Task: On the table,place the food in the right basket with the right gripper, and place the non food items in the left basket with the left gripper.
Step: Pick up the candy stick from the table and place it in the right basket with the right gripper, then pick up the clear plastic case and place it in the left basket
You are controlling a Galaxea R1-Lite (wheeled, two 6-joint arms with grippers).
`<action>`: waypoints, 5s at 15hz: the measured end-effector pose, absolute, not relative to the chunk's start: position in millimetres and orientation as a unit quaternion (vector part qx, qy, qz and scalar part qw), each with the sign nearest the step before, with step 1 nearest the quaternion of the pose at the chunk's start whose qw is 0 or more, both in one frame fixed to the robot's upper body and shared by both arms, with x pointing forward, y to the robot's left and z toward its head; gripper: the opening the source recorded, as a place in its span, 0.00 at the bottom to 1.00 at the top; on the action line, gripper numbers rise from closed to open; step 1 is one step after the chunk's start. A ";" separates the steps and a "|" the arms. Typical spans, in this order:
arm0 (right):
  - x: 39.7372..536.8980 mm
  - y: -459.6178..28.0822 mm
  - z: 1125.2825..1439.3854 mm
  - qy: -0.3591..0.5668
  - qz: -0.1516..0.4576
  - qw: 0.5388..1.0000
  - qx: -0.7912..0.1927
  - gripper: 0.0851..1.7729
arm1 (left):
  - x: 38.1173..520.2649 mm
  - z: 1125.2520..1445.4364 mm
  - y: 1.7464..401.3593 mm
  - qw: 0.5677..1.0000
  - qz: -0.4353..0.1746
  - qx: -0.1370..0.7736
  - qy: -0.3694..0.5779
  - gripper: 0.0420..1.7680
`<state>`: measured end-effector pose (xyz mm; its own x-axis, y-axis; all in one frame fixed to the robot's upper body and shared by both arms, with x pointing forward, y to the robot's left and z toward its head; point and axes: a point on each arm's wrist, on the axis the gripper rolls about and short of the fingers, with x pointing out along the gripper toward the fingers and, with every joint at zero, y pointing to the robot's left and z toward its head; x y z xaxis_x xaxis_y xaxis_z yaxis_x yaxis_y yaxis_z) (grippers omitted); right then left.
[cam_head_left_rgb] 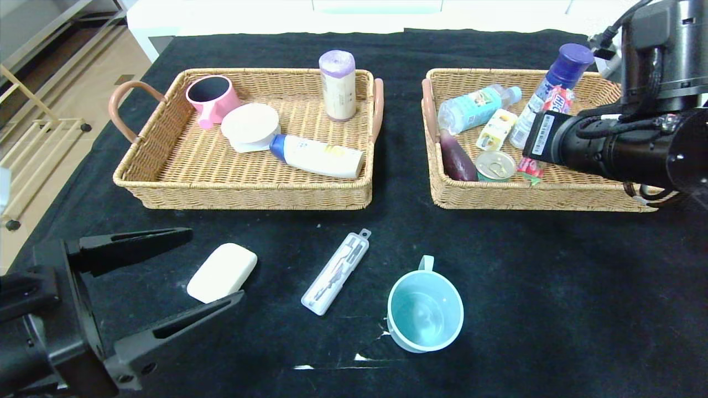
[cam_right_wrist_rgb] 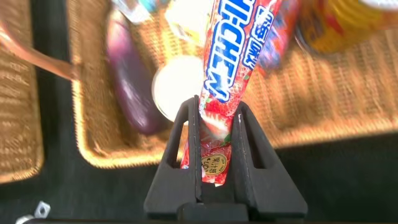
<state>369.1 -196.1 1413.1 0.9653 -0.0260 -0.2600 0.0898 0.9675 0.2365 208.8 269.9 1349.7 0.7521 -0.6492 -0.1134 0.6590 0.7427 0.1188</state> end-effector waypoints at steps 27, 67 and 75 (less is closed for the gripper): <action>400.8 -188.2 1405.3 0.074 -0.025 0.994 0.082 0.71 | 207.4 1351.8 271.0 0.934 -0.348 0.076 0.026 0.97; 292.0 -265.8 1344.2 -0.011 0.352 0.933 -0.074 0.96 | 241.8 1348.5 219.6 0.933 -0.285 0.122 0.183 0.97; 294.2 -271.1 1351.3 -0.022 0.337 0.938 -0.074 0.96 | 281.4 1370.6 198.2 0.956 -0.227 0.095 0.157 0.97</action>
<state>294.2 -271.1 1351.3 0.7720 0.6355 -0.0084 -0.6290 0.7620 -0.1540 281.4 198.2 1370.6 0.8472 -0.4052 -0.3435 0.4649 0.8784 0.1104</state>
